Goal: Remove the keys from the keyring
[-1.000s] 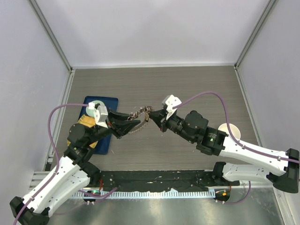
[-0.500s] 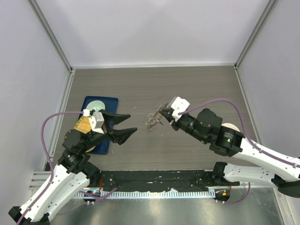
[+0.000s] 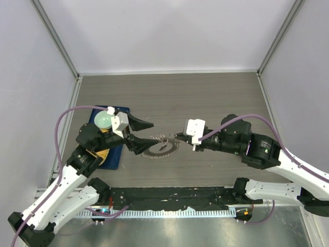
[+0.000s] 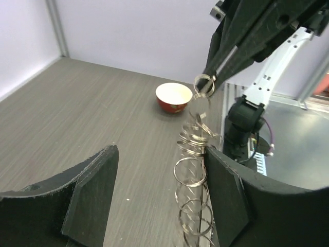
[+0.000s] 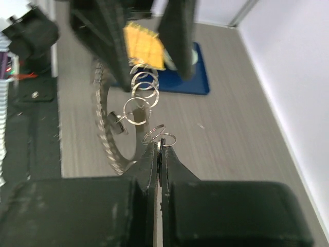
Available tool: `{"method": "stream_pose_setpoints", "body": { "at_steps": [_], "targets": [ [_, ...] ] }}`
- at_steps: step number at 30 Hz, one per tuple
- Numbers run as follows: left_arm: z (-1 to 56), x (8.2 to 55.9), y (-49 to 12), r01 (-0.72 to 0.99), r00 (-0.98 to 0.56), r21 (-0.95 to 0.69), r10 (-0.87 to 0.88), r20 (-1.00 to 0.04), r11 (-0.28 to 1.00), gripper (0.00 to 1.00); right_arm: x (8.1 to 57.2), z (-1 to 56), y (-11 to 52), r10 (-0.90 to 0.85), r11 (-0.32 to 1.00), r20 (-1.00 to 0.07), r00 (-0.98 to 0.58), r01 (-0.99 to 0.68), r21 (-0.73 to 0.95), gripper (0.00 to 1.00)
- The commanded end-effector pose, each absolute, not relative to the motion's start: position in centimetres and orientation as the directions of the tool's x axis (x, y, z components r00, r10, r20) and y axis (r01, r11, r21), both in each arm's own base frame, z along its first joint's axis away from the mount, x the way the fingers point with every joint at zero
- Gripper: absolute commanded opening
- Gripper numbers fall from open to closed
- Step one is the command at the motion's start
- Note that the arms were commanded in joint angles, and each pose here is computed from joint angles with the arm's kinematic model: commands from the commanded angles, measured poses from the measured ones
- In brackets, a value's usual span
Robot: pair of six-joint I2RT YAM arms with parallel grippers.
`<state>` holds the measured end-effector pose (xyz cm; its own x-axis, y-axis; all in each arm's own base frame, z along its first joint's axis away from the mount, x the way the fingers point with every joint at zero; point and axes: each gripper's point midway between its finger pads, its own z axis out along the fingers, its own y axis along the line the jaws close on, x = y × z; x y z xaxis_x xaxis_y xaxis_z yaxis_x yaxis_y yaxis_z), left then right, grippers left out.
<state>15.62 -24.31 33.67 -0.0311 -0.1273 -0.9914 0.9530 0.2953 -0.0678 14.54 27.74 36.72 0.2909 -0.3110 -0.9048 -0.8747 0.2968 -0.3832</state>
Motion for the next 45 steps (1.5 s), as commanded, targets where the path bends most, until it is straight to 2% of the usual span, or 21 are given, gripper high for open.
{"method": "stream_pose_setpoints", "body": {
  "at_steps": [1,9,25,30,45],
  "targets": [
    [36.2,13.2,-25.5,0.993,0.023,0.008,-0.134,-0.991,0.115,0.71,11.2,37.5,28.3,-0.255,0.123,-0.905,0.339,-0.917,-0.379,0.01],
    [36.5,10.7,-25.9,0.998,-0.003,0.005,-0.127,-0.992,-0.059,0.72,10.5,36.5,28.5,-0.268,0.05,-0.886,0.378,-0.913,-0.404,0.01],
    [35.8,11.8,-27.6,0.988,-0.098,-0.085,-0.101,-0.99,-0.131,0.68,10.6,36.4,29.1,-0.281,-0.014,-0.847,0.451,-0.884,-0.466,0.01],
    [34.2,12.2,-27.7,0.983,-0.138,-0.131,-0.049,-0.989,-0.125,0.66,10.7,37.1,29.2,-0.271,-0.016,-0.838,0.474,-0.872,-0.488,0.01],
    [33.5,12.2,-28.2,0.974,-0.182,-0.172,-0.061,-0.981,-0.145,0.62,11.3,37.5,30.0,-0.268,-0.025,-0.808,0.525,-0.842,-0.538,0.01]
  ]
}}
